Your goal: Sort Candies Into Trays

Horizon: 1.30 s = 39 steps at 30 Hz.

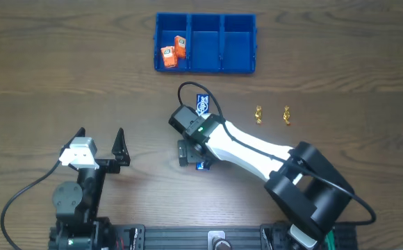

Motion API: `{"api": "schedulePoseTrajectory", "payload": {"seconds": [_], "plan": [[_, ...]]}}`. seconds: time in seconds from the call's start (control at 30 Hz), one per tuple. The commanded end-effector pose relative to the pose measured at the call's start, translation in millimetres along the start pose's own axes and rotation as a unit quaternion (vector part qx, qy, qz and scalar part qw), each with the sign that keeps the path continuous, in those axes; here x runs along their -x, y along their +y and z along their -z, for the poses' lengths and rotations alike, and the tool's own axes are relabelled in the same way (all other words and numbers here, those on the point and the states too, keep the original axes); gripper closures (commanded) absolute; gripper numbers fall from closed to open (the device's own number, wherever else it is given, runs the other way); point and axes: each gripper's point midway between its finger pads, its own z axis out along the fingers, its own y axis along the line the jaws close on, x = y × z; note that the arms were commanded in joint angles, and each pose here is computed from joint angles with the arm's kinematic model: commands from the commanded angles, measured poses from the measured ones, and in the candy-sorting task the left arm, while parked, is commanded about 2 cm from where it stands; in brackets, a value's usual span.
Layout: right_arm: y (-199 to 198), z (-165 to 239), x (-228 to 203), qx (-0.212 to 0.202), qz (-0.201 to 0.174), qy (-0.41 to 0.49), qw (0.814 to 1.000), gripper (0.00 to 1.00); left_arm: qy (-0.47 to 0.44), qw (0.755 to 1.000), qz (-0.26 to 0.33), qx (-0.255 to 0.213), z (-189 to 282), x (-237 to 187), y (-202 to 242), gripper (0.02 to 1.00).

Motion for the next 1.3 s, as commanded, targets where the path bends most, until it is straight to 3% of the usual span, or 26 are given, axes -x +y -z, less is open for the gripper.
{"api": "schedulePoseTrajectory", "payload": {"seconds": [0.03,0.37,1.03,1.2,1.3], "plan": [[6,2,8,-0.004,-0.007,-0.023,1.0,0.003,0.024,1.0,-0.003,-0.004,-1,-16,0,0.02],[4,-3,8,-0.016,-0.027,-0.026,0.999,0.009,0.024,1.0,-0.003,-0.004,-1,-16,0,0.02],[3,-9,5,-0.02,-0.041,-0.017,0.999,0.163,0.024,1.0,-0.003,-0.004,-1,-16,0,0.02],[3,-9,5,-0.02,-0.041,-0.017,0.999,0.336,0.024,1.0,-0.003,-0.004,-1,-16,0,0.02],[2,-9,5,-0.022,-0.04,-0.018,0.999,0.391,0.024,1.0,-0.003,-0.004,-1,-16,0,0.02]]}}
